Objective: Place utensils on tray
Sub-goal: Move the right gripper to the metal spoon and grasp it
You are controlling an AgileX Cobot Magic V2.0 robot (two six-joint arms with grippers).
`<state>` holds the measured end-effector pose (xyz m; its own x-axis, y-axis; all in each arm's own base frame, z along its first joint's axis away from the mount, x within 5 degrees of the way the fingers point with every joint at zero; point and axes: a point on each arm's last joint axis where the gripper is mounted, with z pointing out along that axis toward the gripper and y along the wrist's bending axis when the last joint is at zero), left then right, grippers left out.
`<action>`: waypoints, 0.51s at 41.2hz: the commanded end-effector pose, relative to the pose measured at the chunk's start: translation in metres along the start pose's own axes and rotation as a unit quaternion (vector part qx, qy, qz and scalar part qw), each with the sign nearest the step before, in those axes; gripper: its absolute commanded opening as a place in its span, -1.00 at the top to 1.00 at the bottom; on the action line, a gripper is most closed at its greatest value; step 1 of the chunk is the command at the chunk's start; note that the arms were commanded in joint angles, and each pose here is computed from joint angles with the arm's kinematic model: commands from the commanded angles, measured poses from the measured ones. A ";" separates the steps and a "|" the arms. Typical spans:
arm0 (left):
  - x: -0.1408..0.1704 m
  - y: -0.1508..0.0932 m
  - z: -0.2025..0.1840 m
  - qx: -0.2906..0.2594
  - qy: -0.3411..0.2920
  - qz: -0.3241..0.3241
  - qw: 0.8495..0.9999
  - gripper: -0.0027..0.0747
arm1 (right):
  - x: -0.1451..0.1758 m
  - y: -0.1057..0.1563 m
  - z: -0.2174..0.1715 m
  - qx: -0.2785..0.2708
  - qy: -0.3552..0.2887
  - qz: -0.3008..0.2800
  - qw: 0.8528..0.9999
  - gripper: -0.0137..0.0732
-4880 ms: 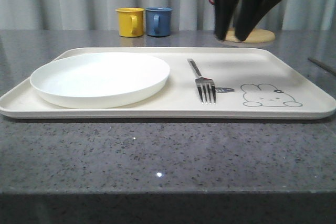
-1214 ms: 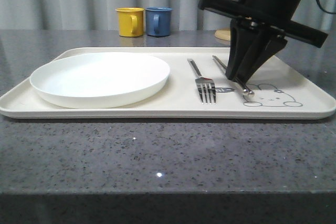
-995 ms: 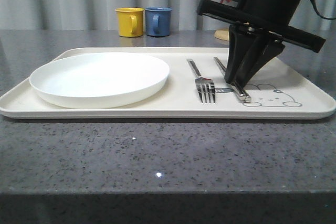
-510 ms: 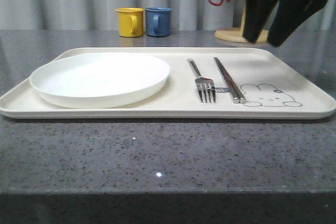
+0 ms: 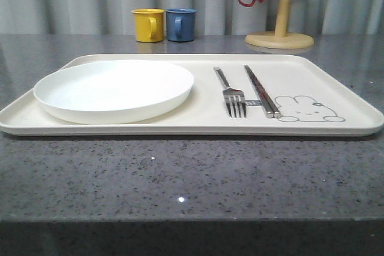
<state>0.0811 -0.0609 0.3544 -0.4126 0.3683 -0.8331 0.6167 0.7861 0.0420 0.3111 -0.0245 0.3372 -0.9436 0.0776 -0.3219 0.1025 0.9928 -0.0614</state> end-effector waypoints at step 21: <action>-0.012 0.000 -0.005 0.003 -0.048 -0.002 0.999 0.12 | -0.028 -0.013 0.071 0.006 0.031 0.010 0.999 -0.11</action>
<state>0.0811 -0.0609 0.3544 -0.4126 0.3683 -0.8331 0.6167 0.7861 0.0420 0.3589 -0.0431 0.2603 -0.9763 0.1129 -0.1846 0.1264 0.9900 -0.0632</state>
